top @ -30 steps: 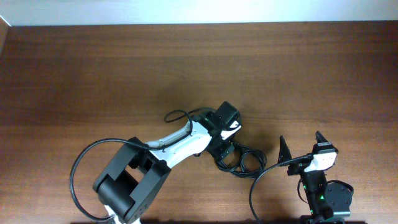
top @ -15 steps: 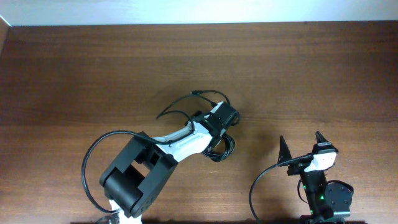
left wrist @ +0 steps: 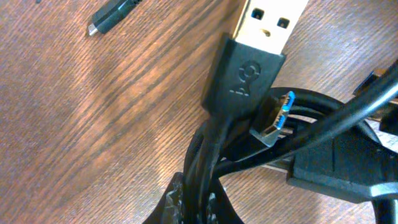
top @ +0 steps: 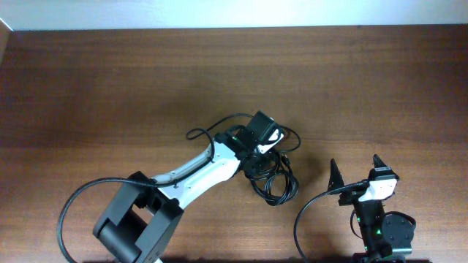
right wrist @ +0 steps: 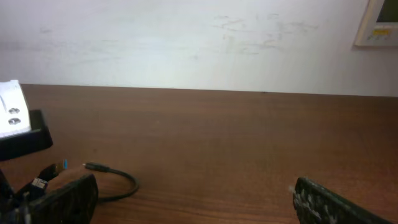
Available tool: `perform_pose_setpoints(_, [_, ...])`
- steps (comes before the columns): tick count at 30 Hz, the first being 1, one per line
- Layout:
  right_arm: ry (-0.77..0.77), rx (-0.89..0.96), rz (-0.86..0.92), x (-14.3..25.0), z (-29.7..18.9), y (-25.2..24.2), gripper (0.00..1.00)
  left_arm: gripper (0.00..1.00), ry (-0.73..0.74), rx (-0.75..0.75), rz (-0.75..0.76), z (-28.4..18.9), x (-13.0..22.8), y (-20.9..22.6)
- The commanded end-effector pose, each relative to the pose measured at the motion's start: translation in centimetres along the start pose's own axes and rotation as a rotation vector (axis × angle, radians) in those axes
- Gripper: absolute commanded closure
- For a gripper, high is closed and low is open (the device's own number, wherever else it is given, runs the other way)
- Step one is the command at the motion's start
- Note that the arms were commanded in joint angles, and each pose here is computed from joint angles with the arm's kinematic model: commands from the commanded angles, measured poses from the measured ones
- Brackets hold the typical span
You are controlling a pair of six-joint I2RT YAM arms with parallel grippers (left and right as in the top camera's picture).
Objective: Untangle cables
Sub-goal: 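Close the left gripper on the bundle near the gold USB plug, then lift the bundle with the left gripper and reach the right gripper in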
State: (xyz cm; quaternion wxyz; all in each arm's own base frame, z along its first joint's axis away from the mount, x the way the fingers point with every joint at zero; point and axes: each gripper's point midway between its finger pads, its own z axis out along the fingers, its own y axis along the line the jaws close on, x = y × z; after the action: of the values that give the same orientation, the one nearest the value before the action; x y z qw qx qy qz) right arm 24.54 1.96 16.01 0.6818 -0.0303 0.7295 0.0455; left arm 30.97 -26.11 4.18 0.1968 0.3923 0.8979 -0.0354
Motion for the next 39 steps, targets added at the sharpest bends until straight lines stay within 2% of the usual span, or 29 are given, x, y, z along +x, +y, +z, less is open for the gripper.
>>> perform_pose_setpoints(1, [0.003, 0.015, -0.004, 0.2, 0.0, -0.2, 0.01, 1.0, -0.044, 0.052, -0.001, -1.0, -1.0, -0.9])
perform_pose_setpoints(3, [0.003, 0.014, -0.003, 0.2, 0.0, -0.2, 0.01, 1.0, -0.06, 0.055, -0.012, -1.0, -1.4, -0.5])
perform_pose_setpoints(5, [-0.001, -0.055, 0.023, 0.1, 0.0, 1.0, 0.01, 1.0, -0.08, 0.037, -0.11, -1.2, -1.7, 1.2])
perform_pose_setpoints(8, [0.015, -0.115, 0.366, -0.2, -0.2, 2.0, 0.01, 1.0, -0.122, 0.008, -0.441, -1.2, -1.8, 6.4])
perform_pose_setpoints(11, [0.046, -0.24, 0.432, -1.7, -1.1, 4.2, 0.01, 1.0, -0.127, 0.065, -0.547, -1.4, -1.2, 8.4])
perform_pose_setpoints(13, [0.129, -0.217, 0.463, -2.0, -1.9, 4.3, 0.01, 1.0, -0.103, 0.069, -0.704, -1.3, -0.4, 9.0])
perform_pose_setpoints(15, [0.166, -0.209, 0.47, -3.2, -2.2, 4.4, 0.01, 1.0, -0.095, 0.072, -0.756, -1.3, -0.3, 8.9])
perform_pose_setpoints(18, [0.324, -0.169, 0.501, -4.7, -2.1, 4.4, 0.01, 1.0, -0.073, 0.082, -0.828, -1.3, 0.1, 8.6])
perform_pose_setpoints(19, [0.432, -0.145, 0.523, -4.5, -1.7, 4.4, 0.01, 1.0, -0.068, 0.084, -0.865, -1.3, 0.2, 8.6])
perform_pose_setpoints(20, [0.551, -0.136, 0.549, -4.2, -1.1, 4.7, 0.01, 1.0, -0.065, 0.084, -0.873, -1.3, 0.2, 8.5])
perform_pose_setpoints(22, [0.698, -0.251, 0.616, -4.0, 0.4, 7.0, 0.01, 1.0, -0.064, 0.084, -0.873, -1.3, 0.2, 8.5])
perform_pose_setpoints(26, [0.781, -0.534, 0.713, -3.8, 3.2, 10.8, 0.01, 1.0, -0.064, 0.084, -0.873, -1.3, 0.2, 8.5])
perform_pose_setpoints(28, [0.793, -0.808, 0.748, -4.9, 3.0, 13.6, 0.01, 1.0, -0.064, 0.085, -0.873, -1.3, 0.2, 8.5])
perform_pose_setpoints(30, [0.82, -0.816, 0.68, -3.1, 3.5, 14.3, 0.19, 1.0, -0.06, 0.101, -0.92, -1.3, 0.1, 8.1])
perform_pose_setpoints(32, [0.858, -0.736, 0.604, -1.0, 4.2, 14.9, 0.35, 1.0, -0.054, 0.147, -0.916, -1.4, -0.3, 7.1])
perform_pose_setpoints(33, [0.866, -0.682, 0.556, -0.1, 4.6, 15.0, 0.38, 1.0, -0.054, 0.147, -0.915, -1.4, -0.3, 7.1])
perform_pose_setpoints(37, [0.891, -0.503, 0.449, 2.1, 5.3, 14.2, 0.36, 1.0, -0.048, 0.206, -0.911, -1.5, -0.6, 6.1])
perform_pose_setpoints(39, [0.911, -0.431, 0.447, 2.9, 5.4, 13.3, 0.32, 1.0, -0.048, 0.209, -0.91, -1.5, -0.7, 6.0])
